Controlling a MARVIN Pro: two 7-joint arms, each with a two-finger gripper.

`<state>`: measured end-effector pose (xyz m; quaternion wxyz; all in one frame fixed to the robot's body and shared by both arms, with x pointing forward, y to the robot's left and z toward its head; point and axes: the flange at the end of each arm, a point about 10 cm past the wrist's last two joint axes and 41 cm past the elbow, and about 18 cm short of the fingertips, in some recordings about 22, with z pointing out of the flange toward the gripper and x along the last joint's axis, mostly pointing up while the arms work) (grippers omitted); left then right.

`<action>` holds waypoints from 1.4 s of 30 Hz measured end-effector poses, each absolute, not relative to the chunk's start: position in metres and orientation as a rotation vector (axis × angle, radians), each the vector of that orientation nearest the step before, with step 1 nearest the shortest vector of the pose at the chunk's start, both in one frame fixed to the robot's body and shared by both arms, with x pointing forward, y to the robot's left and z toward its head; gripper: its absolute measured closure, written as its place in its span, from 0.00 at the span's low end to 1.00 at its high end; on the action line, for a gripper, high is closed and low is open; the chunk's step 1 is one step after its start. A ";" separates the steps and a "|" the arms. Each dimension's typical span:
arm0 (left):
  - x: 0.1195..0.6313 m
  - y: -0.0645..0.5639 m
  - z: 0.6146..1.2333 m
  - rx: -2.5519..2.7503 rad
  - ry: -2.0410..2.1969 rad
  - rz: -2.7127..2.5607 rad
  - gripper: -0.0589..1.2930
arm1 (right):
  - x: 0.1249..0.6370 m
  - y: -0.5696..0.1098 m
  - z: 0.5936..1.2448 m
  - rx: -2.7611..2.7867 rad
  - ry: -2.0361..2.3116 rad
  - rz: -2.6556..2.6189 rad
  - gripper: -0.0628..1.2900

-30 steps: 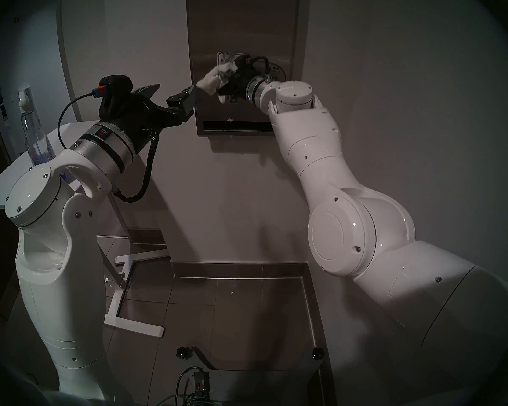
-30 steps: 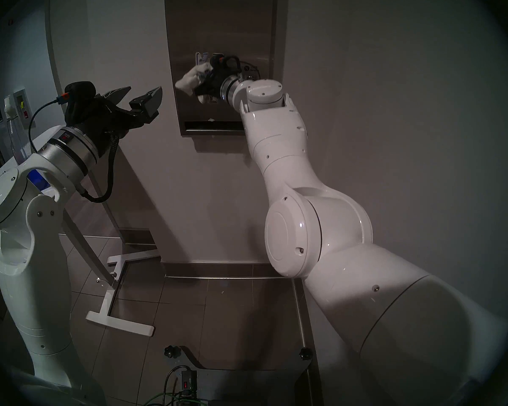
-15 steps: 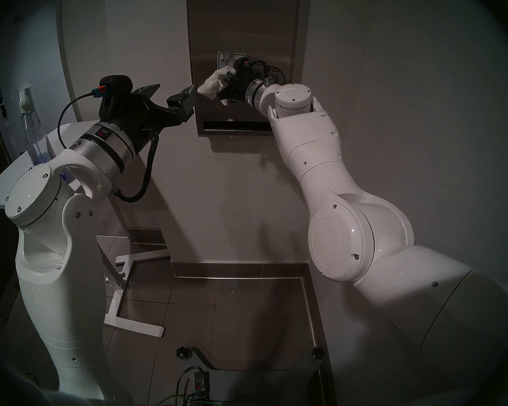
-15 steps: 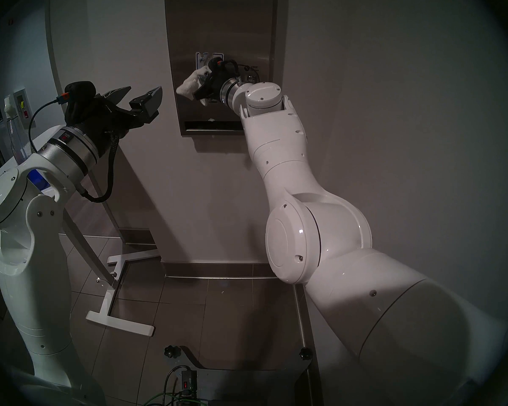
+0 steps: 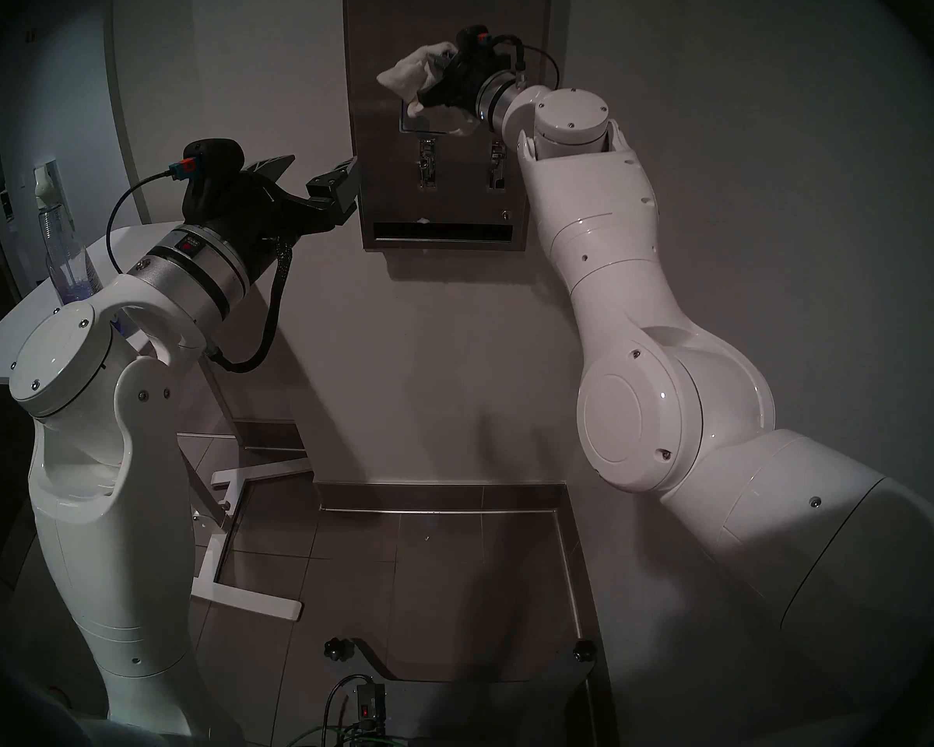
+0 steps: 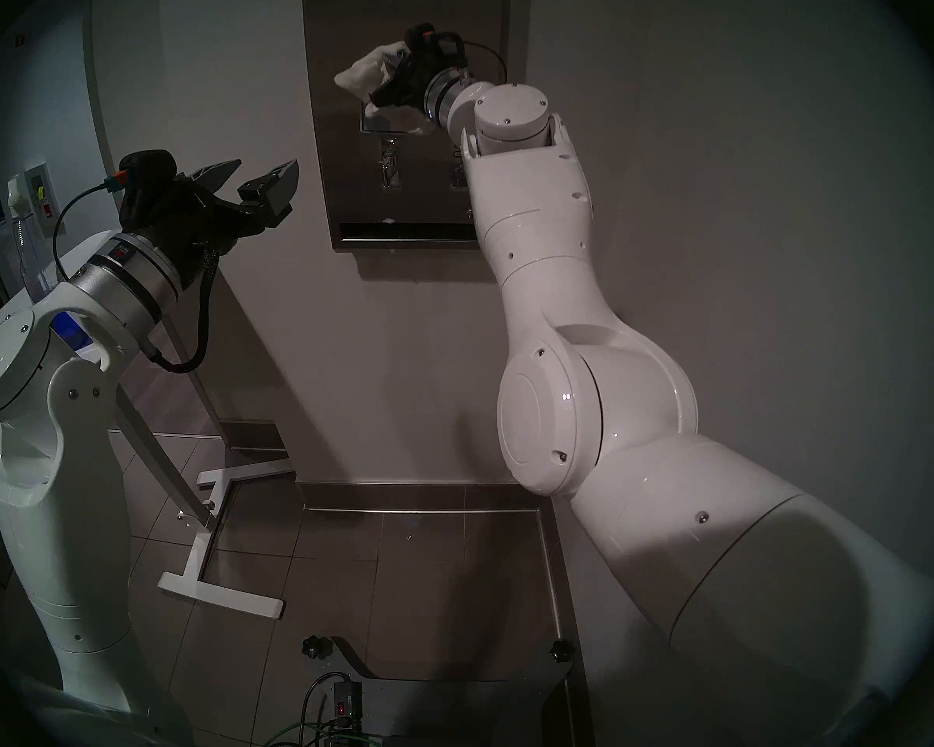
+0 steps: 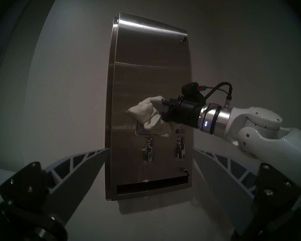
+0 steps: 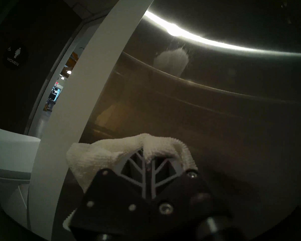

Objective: Pick up the cloth and wipe the surface

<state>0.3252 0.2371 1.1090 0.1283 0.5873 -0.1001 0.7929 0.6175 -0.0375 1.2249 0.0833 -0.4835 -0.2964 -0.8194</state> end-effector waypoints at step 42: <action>0.325 0.237 1.109 1.706 -0.290 2.307 0.02 | 0.631 -0.013 1.114 -1.675 -0.843 -2.101 0.98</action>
